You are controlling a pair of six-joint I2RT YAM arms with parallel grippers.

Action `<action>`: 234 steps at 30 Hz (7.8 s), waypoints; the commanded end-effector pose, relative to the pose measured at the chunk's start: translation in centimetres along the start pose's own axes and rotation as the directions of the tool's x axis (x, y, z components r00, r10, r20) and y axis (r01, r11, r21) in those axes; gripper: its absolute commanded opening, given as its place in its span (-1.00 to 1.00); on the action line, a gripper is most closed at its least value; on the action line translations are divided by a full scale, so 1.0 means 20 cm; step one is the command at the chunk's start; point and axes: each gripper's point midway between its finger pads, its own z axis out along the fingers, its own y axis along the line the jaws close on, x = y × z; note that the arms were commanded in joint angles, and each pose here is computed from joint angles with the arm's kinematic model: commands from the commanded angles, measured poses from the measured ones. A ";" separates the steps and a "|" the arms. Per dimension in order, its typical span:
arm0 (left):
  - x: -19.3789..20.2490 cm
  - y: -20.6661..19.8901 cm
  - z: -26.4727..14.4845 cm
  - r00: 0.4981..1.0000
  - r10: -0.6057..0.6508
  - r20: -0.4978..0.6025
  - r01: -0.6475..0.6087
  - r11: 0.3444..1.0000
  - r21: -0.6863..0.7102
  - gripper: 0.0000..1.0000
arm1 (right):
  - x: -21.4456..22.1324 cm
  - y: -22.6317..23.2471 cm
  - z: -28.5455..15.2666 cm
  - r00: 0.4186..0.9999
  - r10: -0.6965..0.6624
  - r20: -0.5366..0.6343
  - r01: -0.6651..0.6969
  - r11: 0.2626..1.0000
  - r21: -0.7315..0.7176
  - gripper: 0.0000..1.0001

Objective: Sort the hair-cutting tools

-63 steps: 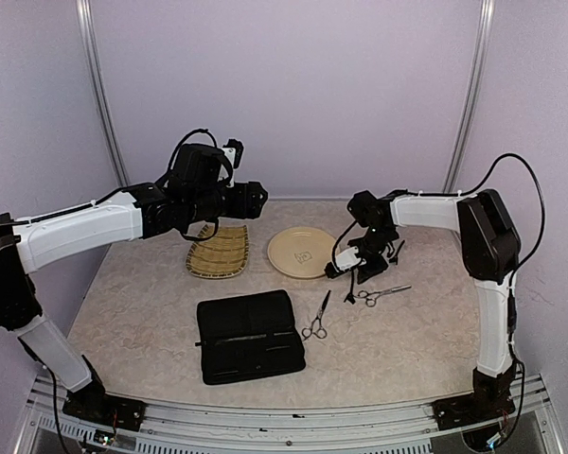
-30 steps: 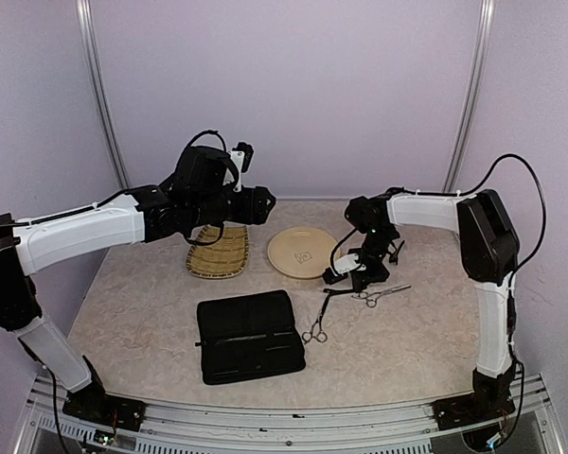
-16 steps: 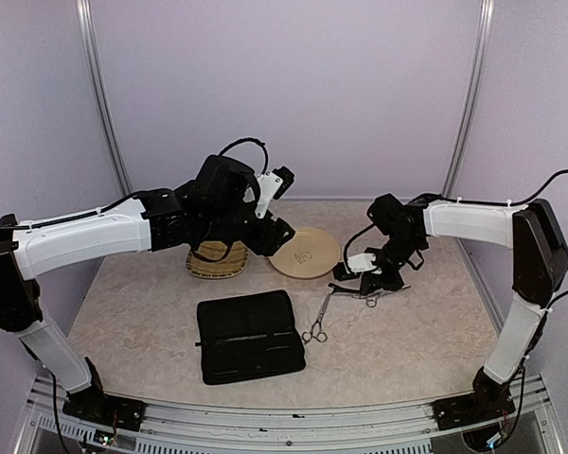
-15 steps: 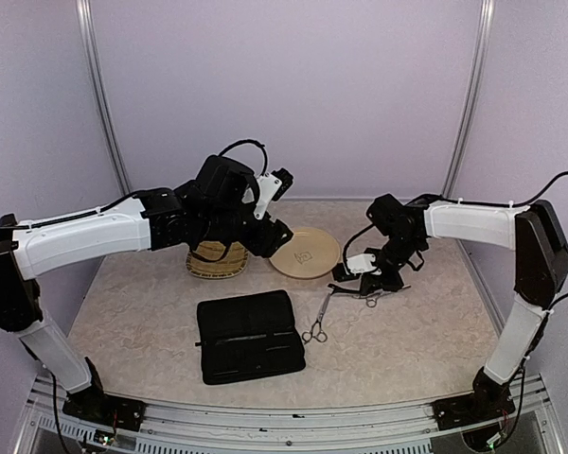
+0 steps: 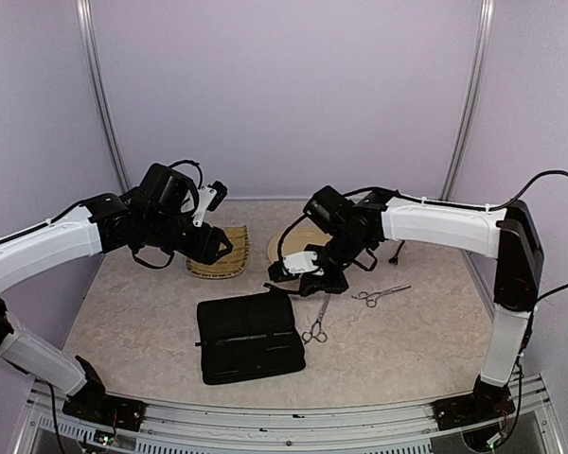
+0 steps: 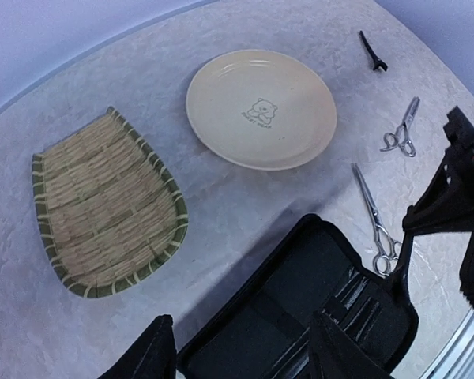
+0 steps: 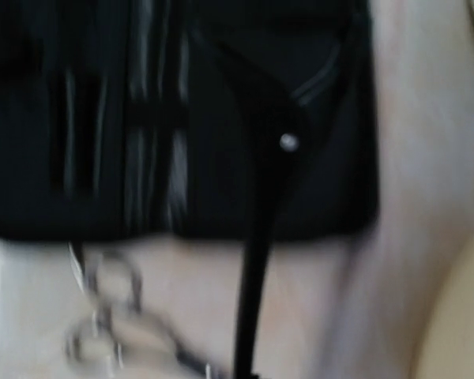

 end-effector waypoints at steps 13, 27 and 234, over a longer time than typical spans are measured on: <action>0.22 0.54 -0.12 0.944 -0.327 0.029 0.322 0.906 -0.276 0.32 | -0.68 0.43 0.47 0.994 0.012 0.113 0.026 0.944 -0.329 -1.00; 0.18 0.55 -0.20 0.945 -0.320 0.075 0.328 0.902 -0.282 0.34 | -0.86 0.44 0.69 0.991 0.020 0.134 0.030 0.932 -0.362 -1.00; 0.72 -0.40 0.11 0.893 0.093 -0.440 -0.083 0.996 0.042 -0.13 | 0.09 0.37 -0.02 0.972 0.164 0.170 -0.140 0.979 -0.146 -0.69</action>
